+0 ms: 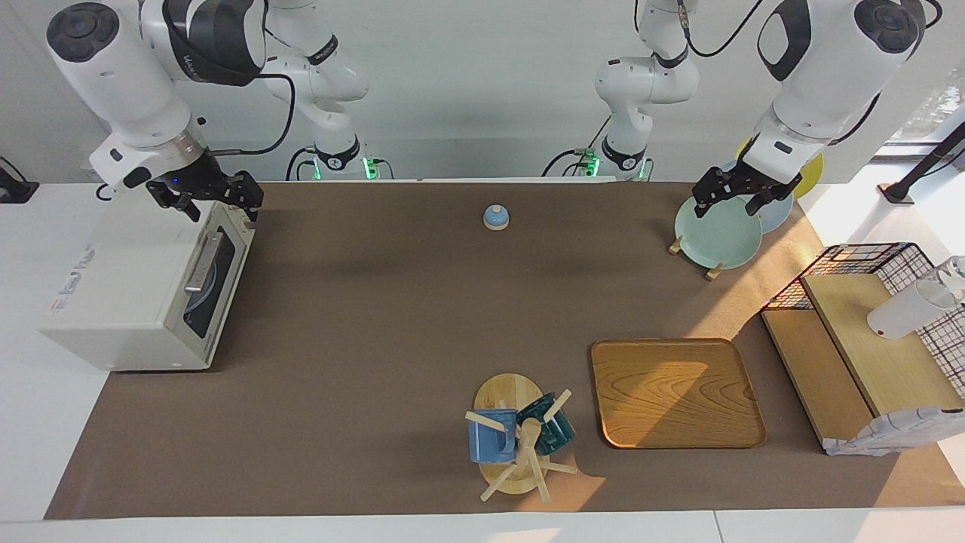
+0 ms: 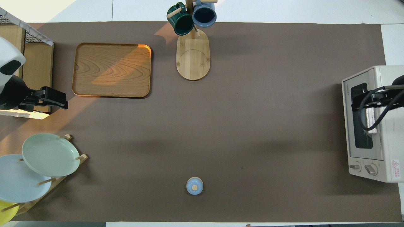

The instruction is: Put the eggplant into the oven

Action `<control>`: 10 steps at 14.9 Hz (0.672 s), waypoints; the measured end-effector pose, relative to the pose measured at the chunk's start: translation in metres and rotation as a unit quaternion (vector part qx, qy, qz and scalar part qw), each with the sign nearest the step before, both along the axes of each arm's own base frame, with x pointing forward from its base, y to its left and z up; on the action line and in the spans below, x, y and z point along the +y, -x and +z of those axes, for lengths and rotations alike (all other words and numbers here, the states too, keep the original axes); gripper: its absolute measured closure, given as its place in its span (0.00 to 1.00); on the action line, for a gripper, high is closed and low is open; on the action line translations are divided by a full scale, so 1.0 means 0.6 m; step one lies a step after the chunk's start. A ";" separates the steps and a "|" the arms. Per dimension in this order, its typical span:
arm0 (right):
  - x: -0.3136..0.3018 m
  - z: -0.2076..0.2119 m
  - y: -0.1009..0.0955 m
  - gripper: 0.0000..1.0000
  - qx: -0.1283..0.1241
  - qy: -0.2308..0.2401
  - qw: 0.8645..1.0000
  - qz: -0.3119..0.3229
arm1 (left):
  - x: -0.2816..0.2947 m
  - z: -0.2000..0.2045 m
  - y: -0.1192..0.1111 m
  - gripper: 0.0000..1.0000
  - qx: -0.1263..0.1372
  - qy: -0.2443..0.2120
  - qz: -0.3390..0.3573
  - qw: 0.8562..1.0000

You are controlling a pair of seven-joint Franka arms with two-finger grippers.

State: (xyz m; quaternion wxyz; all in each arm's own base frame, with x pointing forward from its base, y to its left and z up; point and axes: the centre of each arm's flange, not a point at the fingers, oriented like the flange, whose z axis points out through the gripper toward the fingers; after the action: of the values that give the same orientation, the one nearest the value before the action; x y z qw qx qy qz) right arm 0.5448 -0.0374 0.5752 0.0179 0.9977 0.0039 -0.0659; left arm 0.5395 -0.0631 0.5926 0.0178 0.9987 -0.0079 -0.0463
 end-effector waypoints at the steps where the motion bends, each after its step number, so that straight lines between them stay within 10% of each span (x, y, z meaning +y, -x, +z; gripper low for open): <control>1: 0.000 0.000 0.000 0.00 0.000 0.000 1.000 0.000 | 0.000 0.000 0.000 0.00 0.000 0.000 0.000 1.000; 10: 0.005 0.007 -0.002 0.00 -0.006 0.000 1.000 0.003 | 0.000 0.000 0.000 0.00 0.000 0.000 0.000 1.000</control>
State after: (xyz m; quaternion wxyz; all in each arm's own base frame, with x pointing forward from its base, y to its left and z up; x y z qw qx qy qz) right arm 0.5461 -0.0342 0.5797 0.0184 0.9980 0.0068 -0.0594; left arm 0.5395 -0.0631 0.5926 0.0178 0.9987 -0.0079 -0.0463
